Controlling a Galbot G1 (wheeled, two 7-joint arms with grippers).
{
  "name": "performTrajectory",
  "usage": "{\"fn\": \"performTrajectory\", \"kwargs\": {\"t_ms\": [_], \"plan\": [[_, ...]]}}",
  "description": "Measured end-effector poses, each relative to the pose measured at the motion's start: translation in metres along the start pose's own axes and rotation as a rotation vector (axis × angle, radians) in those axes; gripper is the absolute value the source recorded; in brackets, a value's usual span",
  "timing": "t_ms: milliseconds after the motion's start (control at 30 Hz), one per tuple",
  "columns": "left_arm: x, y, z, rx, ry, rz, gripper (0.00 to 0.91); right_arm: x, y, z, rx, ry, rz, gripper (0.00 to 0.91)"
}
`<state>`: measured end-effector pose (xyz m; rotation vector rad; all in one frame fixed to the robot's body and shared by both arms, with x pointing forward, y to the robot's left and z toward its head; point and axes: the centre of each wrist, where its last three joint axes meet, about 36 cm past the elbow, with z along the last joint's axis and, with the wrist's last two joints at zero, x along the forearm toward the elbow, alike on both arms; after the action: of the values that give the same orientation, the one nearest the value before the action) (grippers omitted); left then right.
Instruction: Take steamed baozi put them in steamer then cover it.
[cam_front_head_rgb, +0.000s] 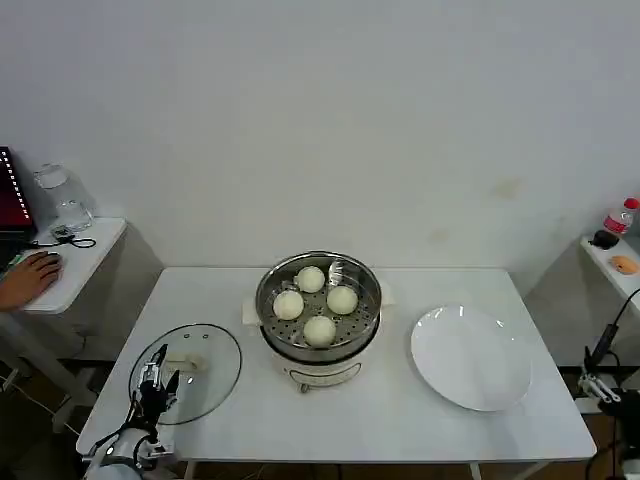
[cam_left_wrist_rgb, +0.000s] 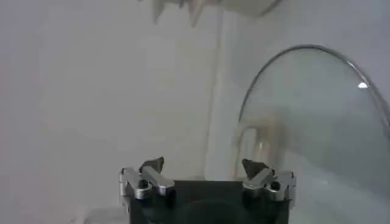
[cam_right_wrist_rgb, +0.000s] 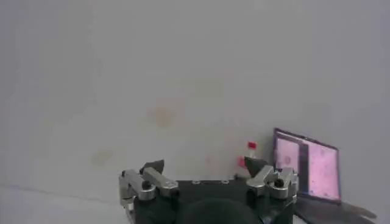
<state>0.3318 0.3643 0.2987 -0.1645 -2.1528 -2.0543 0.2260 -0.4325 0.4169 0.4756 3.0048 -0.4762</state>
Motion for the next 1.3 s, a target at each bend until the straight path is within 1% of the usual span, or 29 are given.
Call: {"fn": "performTrajectory", "kwargs": {"t_ms": [367,667,700,733,767,1300], "plan": [[-0.032,0.002,0.007,-0.061,-0.005,0.001,0.907,0.015,-0.008,0.000,0.007,0.016,0.033,0.907],[-0.052,0.000,0.008,-0.079,0.000,0.003,0.907,0.018,-0.010,0.000,0.010,0.017,0.045,0.907],[-0.054,0.000,0.008,-0.080,0.002,0.002,0.715,0.019,-0.011,0.000,0.011,0.017,0.046,0.907],[-0.056,0.000,0.009,-0.081,0.003,0.003,0.071,0.019,-0.011,0.000,0.012,0.017,0.047,0.907],[-0.057,0.000,0.009,-0.081,0.003,0.005,0.000,0.019,-0.011,0.000,0.013,0.017,0.047,0.907],[-0.064,-0.009,0.011,-0.078,0.007,-0.003,0.000,0.023,-0.014,0.000,0.026,0.014,0.055,0.907]]}}
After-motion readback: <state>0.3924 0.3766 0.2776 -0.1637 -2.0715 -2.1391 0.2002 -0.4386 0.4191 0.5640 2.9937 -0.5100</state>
